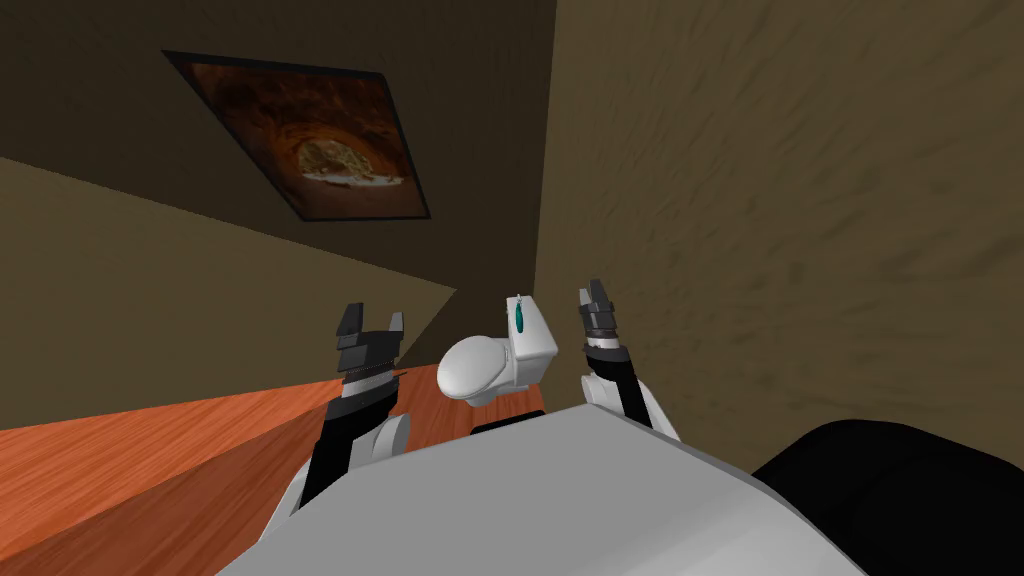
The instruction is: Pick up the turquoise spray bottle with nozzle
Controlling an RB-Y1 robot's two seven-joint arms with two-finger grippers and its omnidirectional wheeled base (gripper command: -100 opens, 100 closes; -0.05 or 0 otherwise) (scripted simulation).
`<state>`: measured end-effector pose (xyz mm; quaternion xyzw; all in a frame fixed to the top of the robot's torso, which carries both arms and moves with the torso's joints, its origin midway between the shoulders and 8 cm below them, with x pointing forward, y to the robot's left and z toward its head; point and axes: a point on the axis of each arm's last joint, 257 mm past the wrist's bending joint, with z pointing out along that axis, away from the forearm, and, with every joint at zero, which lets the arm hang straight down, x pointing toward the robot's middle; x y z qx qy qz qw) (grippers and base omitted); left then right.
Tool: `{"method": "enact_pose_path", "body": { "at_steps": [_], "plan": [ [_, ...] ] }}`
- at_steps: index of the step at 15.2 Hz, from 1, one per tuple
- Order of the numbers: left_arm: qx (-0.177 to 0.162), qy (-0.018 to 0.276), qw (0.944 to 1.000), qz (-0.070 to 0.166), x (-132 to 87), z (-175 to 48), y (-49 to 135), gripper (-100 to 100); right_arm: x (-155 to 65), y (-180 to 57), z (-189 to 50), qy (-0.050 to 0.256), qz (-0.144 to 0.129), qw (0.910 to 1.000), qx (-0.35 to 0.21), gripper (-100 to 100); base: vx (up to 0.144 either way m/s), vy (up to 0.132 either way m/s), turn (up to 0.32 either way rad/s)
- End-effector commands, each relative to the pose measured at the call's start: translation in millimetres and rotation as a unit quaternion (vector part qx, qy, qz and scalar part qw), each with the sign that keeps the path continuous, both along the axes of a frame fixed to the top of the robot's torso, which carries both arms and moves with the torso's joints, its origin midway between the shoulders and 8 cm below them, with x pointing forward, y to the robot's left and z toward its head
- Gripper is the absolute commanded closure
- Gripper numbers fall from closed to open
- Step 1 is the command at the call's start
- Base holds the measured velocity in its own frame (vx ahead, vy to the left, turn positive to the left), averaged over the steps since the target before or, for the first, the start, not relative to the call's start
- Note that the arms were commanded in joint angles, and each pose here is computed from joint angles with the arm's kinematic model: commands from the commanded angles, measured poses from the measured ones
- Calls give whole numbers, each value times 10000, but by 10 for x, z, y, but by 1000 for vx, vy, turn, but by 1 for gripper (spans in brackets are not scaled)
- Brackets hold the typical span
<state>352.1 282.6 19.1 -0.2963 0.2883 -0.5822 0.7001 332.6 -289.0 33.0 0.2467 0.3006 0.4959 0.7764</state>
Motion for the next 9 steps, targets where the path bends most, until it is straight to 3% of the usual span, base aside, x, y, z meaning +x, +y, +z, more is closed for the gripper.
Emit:
{"method": "enact_pose_path", "body": {
  "at_steps": [1, 7, 9],
  "plan": [
    [0, 0, 10000, 0, 0, 0, 0, 0, 14, 57, -12, 59, 102, 9998, -154, -100, -9, 36, 18],
    [-1, -1, 10000, -1, 0, 1, -1, 0, 66, 213, -131, 371, 373, 9969, -594, -100, -79, 82, 18],
    [-1, -1, 10000, -1, 0, 1, -1, 0, 100, 269, -244, 613, 472, 9940, -778, -100, -102, 61, 33]
  ]
}}
